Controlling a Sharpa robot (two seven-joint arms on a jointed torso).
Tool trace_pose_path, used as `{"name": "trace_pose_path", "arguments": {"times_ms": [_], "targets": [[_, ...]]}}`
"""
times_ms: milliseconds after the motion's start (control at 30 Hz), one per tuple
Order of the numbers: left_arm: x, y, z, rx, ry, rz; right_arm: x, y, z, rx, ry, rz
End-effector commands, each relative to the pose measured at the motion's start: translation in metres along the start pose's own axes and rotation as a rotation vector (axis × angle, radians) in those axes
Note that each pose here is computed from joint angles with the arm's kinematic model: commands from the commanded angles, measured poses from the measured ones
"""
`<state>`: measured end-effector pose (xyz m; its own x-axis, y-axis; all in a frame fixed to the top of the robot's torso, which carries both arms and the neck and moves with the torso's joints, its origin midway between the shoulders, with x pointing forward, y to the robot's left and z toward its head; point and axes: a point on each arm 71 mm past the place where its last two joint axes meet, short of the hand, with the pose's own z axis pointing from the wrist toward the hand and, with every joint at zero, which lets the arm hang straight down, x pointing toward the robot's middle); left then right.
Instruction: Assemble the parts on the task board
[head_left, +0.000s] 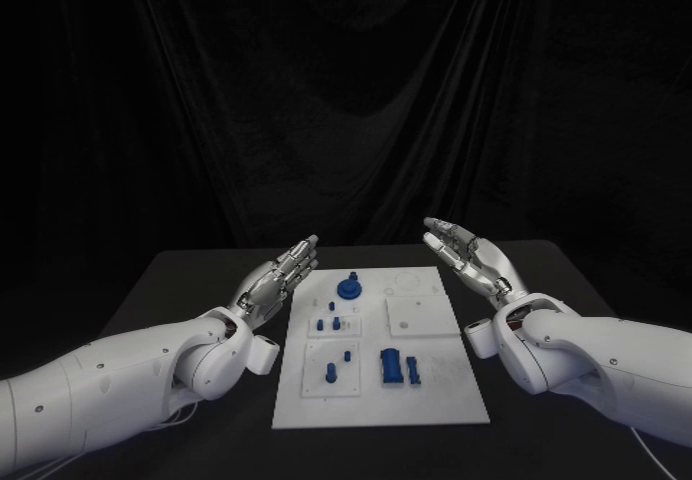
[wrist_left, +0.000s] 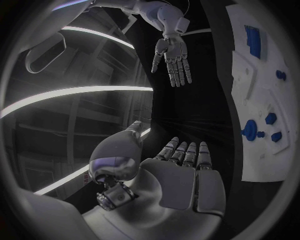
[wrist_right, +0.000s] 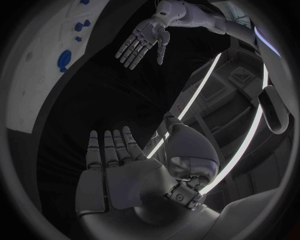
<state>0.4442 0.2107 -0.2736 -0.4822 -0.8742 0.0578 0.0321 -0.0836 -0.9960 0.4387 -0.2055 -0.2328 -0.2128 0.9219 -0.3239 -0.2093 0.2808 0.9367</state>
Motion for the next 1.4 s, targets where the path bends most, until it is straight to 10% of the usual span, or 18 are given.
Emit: {"name": "trace_pose_path", "arguments": {"times_ms": [33,567,1400], "targets": [[-0.0045,-0.0090,0.0077,-0.034,-0.222,0.051,-0.003,-0.003,0.008,0.107,-0.133,0.154],[0.0101,-0.0465,0.0273,-0.051,-0.481,0.063,0.004,0.007,0.027,0.174,-0.231,0.323],[0.0104,-0.0471,0.0275,-0.051,-0.485,0.063,0.004,0.007,0.027,0.174,-0.231,0.323]]}}
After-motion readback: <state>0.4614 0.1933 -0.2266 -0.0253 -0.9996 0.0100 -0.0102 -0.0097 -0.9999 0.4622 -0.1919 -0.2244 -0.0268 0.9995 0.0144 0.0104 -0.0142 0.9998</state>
